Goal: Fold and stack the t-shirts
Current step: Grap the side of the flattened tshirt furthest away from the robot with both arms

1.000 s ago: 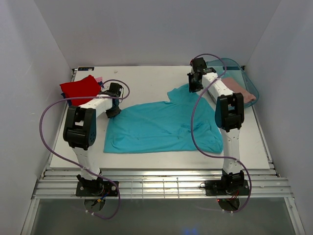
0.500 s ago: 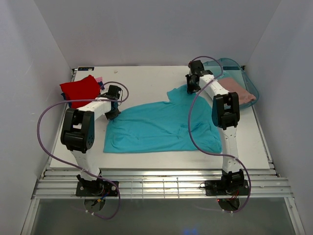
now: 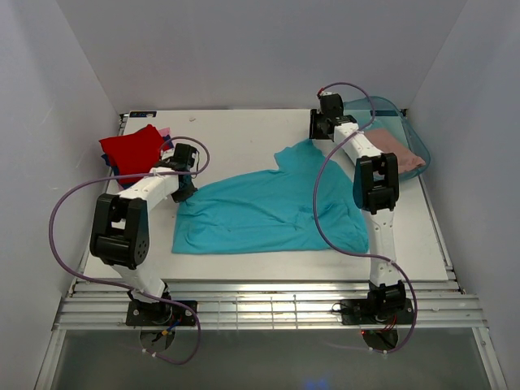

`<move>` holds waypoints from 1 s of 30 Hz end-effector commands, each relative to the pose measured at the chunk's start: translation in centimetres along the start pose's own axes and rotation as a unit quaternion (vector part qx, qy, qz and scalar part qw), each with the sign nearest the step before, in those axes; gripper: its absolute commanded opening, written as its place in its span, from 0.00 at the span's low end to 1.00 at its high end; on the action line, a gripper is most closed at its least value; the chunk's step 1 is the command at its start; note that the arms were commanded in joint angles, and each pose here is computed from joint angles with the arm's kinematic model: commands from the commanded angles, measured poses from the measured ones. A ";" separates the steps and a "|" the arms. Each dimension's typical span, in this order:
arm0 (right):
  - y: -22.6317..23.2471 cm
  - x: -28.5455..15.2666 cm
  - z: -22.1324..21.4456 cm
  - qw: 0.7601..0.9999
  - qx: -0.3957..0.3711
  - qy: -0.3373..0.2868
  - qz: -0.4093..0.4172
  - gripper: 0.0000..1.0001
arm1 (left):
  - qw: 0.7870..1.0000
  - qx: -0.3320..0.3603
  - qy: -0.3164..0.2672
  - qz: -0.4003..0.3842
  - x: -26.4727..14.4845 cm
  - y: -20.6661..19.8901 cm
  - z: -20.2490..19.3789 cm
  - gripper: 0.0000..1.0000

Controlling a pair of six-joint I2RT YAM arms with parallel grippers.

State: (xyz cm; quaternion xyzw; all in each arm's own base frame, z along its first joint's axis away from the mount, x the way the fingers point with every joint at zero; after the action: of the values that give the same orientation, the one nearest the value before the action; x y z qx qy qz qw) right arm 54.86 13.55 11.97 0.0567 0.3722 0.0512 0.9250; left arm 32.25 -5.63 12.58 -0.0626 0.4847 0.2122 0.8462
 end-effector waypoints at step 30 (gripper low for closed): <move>2.0 -0.5 1.0 0.990 0.026 0.001 0.137 0.43 | 1.000 -0.017 0.010 0.010 -0.9 1.7 -2.0 0.00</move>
State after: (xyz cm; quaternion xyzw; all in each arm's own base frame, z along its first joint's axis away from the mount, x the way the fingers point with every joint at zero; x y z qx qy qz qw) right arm 55.38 15.22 9.52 0.1314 0.3854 0.1531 0.9004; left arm 29.86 -5.23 11.16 -0.0606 0.5092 0.2248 0.8285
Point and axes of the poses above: each gripper's point midway between its finger pads, its own x axis out along the fingers, its own y axis along the line the jaws close on, z = x × y, the point moved 9 cm from there along -x, back along the fingers, and after that the axes turned 5 degrees about x, right-handed, at the moved point
